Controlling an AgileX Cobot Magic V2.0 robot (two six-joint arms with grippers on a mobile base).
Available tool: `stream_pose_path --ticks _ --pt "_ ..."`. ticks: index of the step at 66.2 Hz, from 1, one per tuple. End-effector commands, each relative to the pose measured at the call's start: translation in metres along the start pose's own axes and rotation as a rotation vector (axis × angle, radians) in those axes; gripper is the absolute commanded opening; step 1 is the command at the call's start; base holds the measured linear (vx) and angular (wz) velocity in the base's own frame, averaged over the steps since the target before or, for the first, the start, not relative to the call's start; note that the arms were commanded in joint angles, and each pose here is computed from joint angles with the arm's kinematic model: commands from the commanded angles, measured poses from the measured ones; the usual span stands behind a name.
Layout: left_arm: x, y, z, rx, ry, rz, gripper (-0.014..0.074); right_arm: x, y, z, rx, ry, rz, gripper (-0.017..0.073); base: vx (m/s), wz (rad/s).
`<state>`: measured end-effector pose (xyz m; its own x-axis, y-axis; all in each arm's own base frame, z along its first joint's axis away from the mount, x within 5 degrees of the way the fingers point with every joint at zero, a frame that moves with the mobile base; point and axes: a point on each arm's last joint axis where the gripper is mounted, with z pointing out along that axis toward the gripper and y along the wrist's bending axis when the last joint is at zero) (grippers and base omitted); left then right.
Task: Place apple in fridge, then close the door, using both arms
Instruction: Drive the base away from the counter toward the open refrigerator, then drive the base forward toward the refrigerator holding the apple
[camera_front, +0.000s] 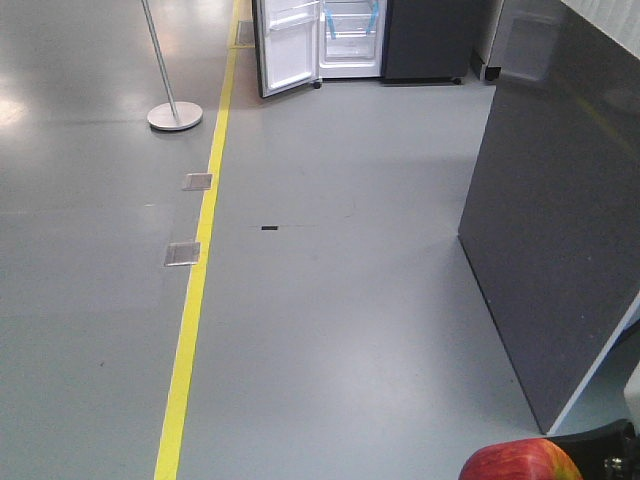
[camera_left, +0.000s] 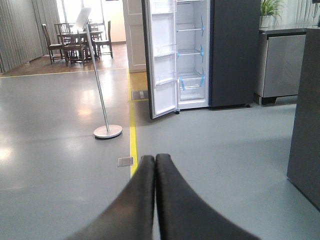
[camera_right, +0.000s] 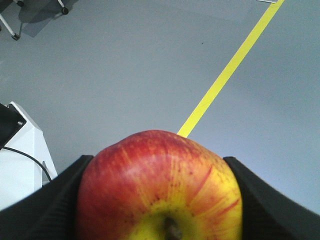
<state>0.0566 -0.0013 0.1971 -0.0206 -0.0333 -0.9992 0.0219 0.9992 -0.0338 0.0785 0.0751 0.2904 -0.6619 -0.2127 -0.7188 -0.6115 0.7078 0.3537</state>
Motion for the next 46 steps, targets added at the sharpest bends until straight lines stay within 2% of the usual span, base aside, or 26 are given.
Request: stream_pose_path --ticks 1,46 --pt "-0.0134 -0.0008 -0.0025 0.012 -0.107 -0.012 -0.0006 -0.0115 0.0038 -0.0049 -0.012 -0.077 0.000 0.0204 0.19 -0.01" --pt "-0.0134 -0.0008 -0.0025 0.012 -0.107 -0.012 -0.0006 -0.0115 0.0038 -0.0049 -0.012 -0.077 0.000 0.0204 0.20 -0.03"
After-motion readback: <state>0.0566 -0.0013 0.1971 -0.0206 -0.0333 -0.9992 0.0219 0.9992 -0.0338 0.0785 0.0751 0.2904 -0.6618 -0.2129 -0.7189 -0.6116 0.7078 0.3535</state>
